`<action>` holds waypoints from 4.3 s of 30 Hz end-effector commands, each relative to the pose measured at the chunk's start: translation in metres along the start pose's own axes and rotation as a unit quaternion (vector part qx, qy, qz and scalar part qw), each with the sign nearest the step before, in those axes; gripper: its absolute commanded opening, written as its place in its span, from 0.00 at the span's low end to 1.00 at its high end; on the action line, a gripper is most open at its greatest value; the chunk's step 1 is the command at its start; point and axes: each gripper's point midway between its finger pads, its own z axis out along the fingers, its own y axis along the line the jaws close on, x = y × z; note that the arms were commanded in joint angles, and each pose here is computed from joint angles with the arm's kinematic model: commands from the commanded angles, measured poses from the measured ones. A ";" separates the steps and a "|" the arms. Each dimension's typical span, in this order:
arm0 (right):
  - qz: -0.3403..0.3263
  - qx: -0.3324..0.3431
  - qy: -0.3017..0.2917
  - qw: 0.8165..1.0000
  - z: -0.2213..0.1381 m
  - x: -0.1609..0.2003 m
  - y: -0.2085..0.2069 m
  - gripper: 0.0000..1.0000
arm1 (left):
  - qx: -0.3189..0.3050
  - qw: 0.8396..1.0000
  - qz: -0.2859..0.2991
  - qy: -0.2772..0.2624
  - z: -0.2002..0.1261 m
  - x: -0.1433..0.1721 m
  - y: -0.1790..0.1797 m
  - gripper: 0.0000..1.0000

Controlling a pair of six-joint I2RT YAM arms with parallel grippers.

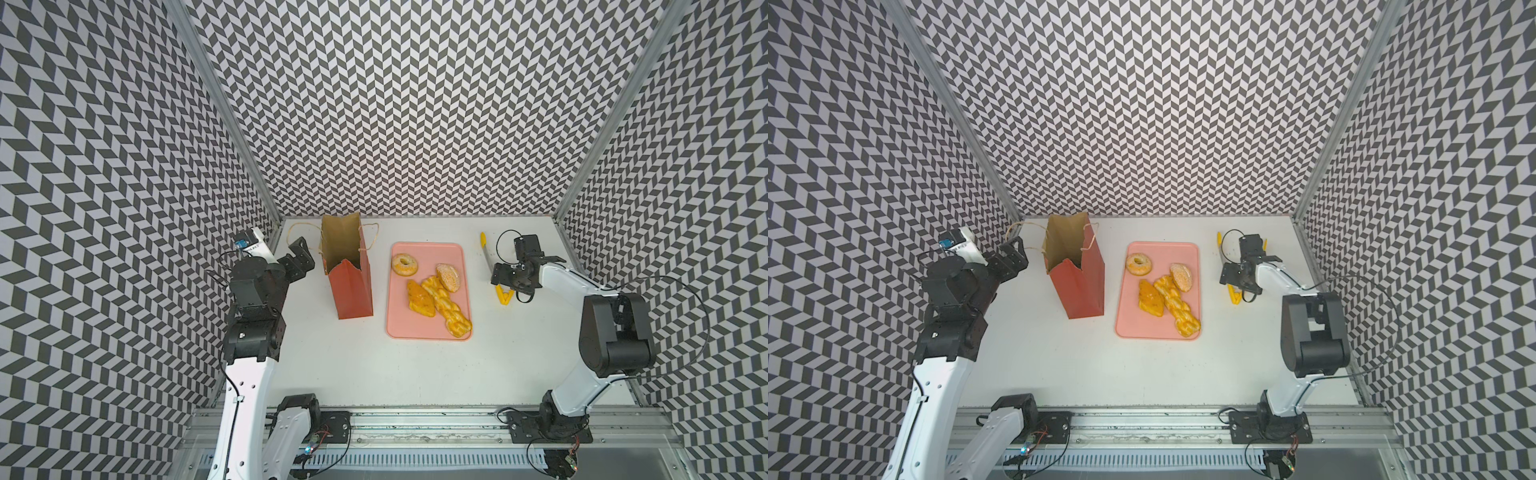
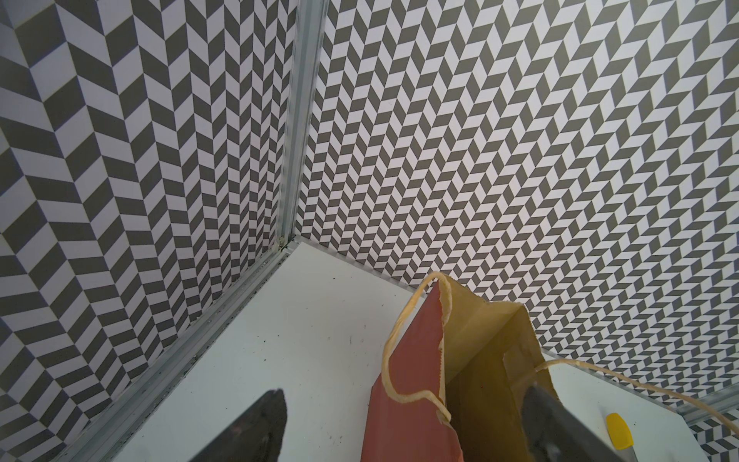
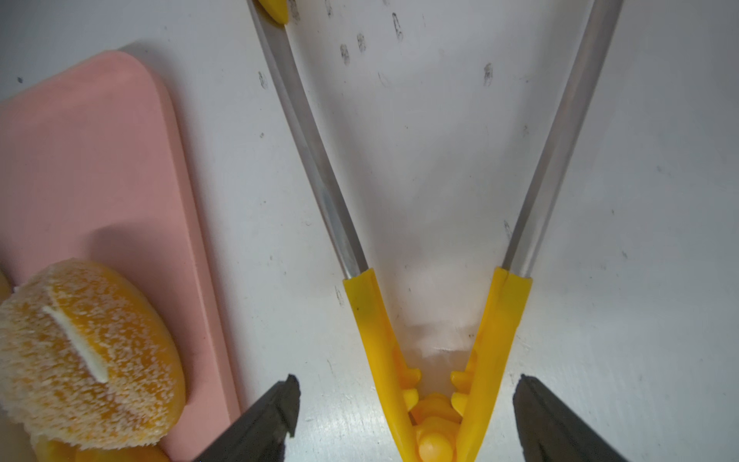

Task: Pack bread into a paper bag
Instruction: Adjust the clamp at the center of the board, then pick up the clamp from the center of the board, then pick up the fake bread from the plate.

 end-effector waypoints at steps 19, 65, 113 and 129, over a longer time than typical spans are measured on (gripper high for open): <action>-0.010 0.037 0.024 0.999 0.036 -0.003 -0.006 0.91 | 0.005 1.000 0.003 -0.007 -0.003 -0.003 -0.001 0.98; -0.051 -0.034 -0.026 0.998 -0.006 0.022 0.048 0.00 | 0.006 1.000 0.004 -0.005 -0.003 -0.001 -0.001 0.97; -0.169 -0.193 -0.014 0.966 -0.078 0.120 0.144 0.38 | 0.016 1.000 0.006 -0.001 -0.003 0.001 -0.004 0.97; -0.159 -0.183 -0.024 0.970 -0.084 0.116 0.138 0.53 | 0.018 1.000 0.007 -0.002 -0.004 0.000 -0.005 0.97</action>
